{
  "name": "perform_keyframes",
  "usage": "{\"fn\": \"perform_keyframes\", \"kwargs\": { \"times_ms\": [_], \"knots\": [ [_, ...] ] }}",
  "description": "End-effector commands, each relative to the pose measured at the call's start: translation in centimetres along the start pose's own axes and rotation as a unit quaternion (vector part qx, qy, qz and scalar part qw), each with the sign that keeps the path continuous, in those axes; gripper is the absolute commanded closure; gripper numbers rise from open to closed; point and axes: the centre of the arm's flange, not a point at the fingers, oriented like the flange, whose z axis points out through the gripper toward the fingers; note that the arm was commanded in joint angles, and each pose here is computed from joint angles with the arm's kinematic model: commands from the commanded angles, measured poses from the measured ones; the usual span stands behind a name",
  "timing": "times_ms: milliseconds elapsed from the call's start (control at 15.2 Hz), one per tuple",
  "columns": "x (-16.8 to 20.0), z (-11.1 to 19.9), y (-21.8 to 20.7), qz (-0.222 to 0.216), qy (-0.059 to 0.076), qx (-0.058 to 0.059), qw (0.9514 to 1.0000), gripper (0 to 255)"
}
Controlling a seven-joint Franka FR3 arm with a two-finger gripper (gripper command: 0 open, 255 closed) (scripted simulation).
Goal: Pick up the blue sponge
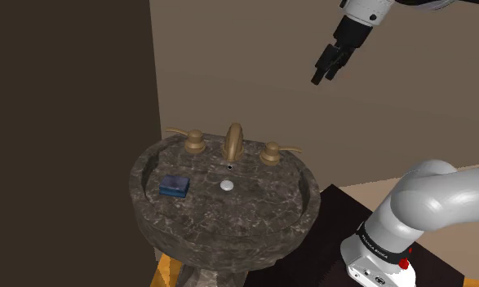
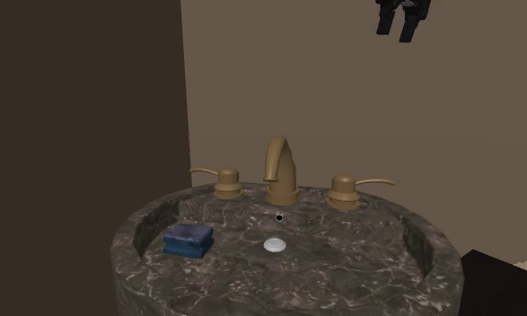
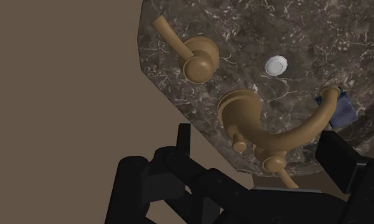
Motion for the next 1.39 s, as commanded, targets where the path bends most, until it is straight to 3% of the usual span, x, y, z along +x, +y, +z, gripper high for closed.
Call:
{"fn": "perform_keyframes", "kwargs": {
  "times_ms": [0,660,1320],
  "knots": [
    [0.0,0.0,0.0,0.0,0.0,0.0,1.0,0],
    [6.3,10.1,-5.2,-0.053,-0.006,0.029,0.9982,0],
    [11.8,19.9,-11.6,-0.105,-0.012,0.057,0.9928,0]
  ]
}}
